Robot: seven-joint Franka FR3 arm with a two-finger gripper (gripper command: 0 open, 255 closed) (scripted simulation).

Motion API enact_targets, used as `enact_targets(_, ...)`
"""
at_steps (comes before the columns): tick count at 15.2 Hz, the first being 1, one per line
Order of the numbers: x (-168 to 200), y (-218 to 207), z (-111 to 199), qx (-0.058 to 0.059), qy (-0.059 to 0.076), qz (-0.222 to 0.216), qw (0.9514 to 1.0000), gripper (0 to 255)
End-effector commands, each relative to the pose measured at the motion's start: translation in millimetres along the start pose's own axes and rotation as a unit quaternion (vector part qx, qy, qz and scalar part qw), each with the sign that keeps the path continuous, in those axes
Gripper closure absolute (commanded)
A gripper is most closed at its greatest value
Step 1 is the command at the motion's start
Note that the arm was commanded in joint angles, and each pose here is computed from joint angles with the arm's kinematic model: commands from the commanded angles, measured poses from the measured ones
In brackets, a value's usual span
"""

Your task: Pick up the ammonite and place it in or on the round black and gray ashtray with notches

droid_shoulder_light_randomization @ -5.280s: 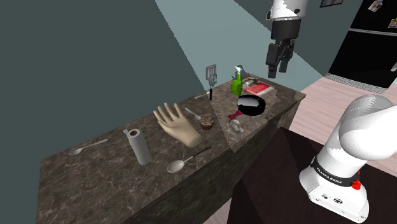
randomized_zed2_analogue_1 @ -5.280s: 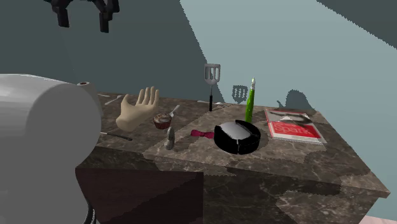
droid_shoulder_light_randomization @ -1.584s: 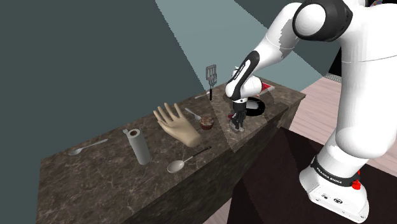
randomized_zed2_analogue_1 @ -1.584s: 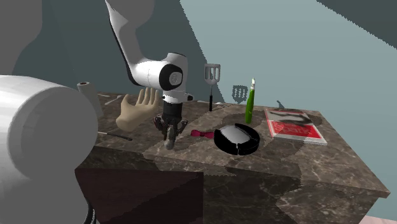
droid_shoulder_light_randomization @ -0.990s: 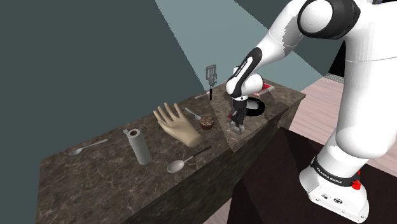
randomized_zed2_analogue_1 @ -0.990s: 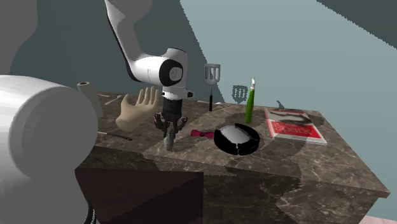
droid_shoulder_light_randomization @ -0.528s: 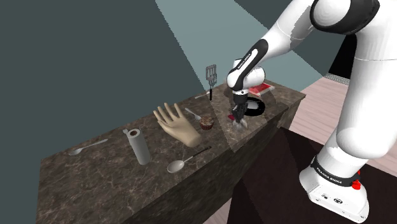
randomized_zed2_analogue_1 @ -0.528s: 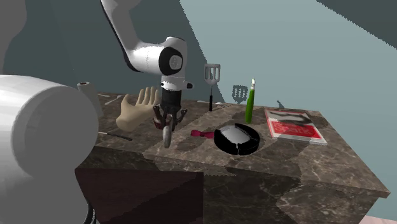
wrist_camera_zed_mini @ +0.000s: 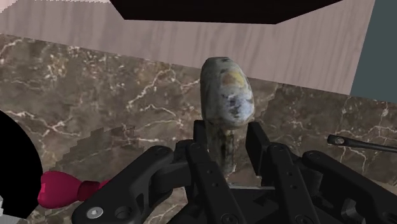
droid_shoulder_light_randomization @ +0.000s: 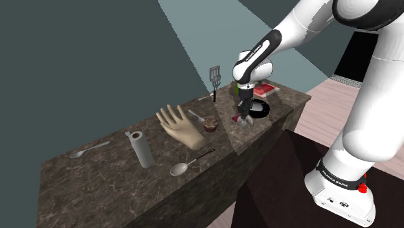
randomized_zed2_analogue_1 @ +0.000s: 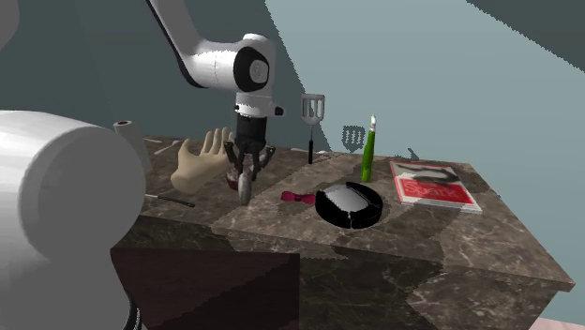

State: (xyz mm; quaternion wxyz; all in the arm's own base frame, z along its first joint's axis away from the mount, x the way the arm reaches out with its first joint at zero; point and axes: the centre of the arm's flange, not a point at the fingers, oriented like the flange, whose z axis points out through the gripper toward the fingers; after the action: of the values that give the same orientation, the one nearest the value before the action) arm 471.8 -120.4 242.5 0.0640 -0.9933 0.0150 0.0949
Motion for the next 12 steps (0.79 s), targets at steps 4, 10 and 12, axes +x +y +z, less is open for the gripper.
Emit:
enact_targets(4, -4.1, -2.4, -24.3, 0.000, 0.000, 0.000, 1.0000, 255)
enact_targets(10, 13.8, 72.7, -41.9, 0.000, 0.000, 0.000, 1.0000, 255)
enact_targets(12, 19.7, 97.7, -47.8, 0.000, 0.000, 0.000, 1.0000, 255)
